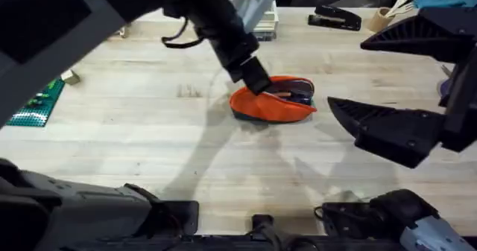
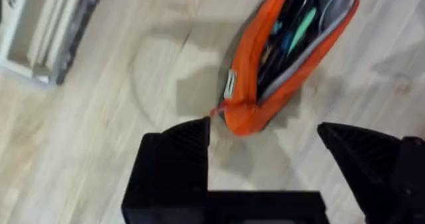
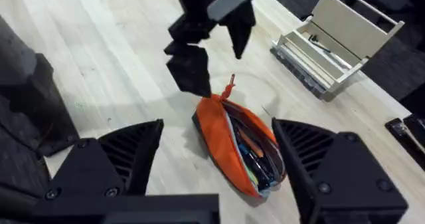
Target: Unzip the bag, pick up the pens from the table one at a time and place them inside, then zip the bag closed.
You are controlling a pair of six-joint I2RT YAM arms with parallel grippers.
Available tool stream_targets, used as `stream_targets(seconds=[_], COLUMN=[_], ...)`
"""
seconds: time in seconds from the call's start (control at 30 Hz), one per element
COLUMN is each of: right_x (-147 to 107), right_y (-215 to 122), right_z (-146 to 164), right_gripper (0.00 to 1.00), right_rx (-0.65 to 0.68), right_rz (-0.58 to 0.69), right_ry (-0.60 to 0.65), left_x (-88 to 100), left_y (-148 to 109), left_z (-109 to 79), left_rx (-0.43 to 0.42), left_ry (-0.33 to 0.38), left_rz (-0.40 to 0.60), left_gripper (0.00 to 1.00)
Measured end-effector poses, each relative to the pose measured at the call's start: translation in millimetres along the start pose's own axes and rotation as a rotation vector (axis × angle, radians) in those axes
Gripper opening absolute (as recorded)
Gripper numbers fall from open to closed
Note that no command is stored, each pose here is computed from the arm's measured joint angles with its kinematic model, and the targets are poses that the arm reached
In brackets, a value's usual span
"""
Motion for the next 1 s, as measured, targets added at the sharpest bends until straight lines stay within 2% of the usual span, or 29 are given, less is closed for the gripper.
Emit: stream_targets(seconds=[0.2,0.23,0.4,0.6,0.73,1.0], right_x=[0,0,0,0,0,-2], right_y=[0,0,0,0,0,0], right_z=[0,0,0,0,0,-3], right_gripper=[0.997,0.998,0.997,0.998,0.998,0.998], right_rx=[-0.001,-0.003,-0.003,-0.003,-0.003,-0.024], right_rz=[0.001,0.002,0.002,0.002,0.002,0.014], right_ry=[0.000,0.000,0.000,0.000,0.000,0.000], left_x=[-14.4,-22.1,-32.7,-36.8,-38.4,-68.7], left_y=[-5,-8,-10,-10,-12,-20], left_z=[12.8,14.7,10.9,7.4,2.2,-13.6], left_rx=[-0.007,-0.029,-0.067,-0.091,-0.113,-0.076], left_ry=[-0.002,0.017,0.084,0.123,0.163,0.246], left_rz=[0.033,0.054,0.098,0.116,0.093,-0.009], left_gripper=[0.995,0.995,0.995,0.995,0.995,0.995])
Point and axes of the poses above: each hand's point on the last joint's axis, 136 mm out from that joint toward the fingers, its own y axis out along the fingers, its own z axis along the line the jaws close on, x = y × z, the point moved 6 cm from there along -y, back along the fingers, and after that the axes turned 9 degrees about -y, right-handed, at the moved point
